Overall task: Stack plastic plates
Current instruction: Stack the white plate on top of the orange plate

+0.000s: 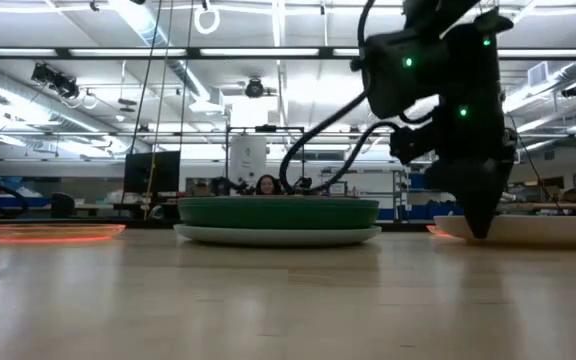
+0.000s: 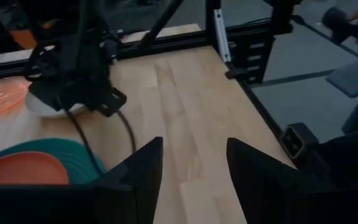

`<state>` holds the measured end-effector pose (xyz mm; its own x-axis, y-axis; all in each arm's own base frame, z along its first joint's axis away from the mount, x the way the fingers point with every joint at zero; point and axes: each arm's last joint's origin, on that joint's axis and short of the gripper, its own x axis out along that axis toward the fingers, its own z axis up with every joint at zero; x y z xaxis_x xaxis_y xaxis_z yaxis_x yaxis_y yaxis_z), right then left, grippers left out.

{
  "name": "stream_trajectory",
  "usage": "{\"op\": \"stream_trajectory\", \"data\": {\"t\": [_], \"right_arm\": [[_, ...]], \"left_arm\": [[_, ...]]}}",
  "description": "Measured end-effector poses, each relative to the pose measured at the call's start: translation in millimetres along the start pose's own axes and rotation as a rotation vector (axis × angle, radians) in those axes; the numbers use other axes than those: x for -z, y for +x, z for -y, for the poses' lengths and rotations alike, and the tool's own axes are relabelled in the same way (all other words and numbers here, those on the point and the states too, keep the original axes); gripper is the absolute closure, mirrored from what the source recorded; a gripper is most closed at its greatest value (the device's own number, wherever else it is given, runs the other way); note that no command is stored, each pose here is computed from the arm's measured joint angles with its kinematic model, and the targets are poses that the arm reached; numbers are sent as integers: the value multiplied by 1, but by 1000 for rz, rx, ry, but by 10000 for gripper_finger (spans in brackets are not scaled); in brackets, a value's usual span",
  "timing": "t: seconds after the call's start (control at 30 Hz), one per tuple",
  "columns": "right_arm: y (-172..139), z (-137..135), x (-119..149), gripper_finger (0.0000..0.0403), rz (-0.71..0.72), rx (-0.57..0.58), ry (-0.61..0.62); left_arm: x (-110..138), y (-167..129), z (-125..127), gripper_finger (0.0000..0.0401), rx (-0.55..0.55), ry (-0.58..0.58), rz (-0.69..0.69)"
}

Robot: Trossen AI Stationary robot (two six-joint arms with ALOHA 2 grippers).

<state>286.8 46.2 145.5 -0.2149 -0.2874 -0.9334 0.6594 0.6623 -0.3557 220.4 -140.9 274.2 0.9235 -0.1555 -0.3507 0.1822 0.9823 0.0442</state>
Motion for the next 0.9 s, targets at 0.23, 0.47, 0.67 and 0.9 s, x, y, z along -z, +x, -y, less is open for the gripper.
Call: {"op": "stream_trajectory", "data": {"t": [0.23,0.47,0.67,0.9], "right_arm": [[7,-2,5,301,-48,-41,-17],[-24,-11,24,385,-69,13,-89],[-99,-27,43,389,212,68,-447],[-140,-58,32,389,644,54,-1075]], "left_arm": [[0,-1,2,218,5,9,6],[0,0,-2,218,-9,0,2],[8,-1,-1,218,-9,-9,-78],[26,-12,9,218,-4,-112,-248]]}}
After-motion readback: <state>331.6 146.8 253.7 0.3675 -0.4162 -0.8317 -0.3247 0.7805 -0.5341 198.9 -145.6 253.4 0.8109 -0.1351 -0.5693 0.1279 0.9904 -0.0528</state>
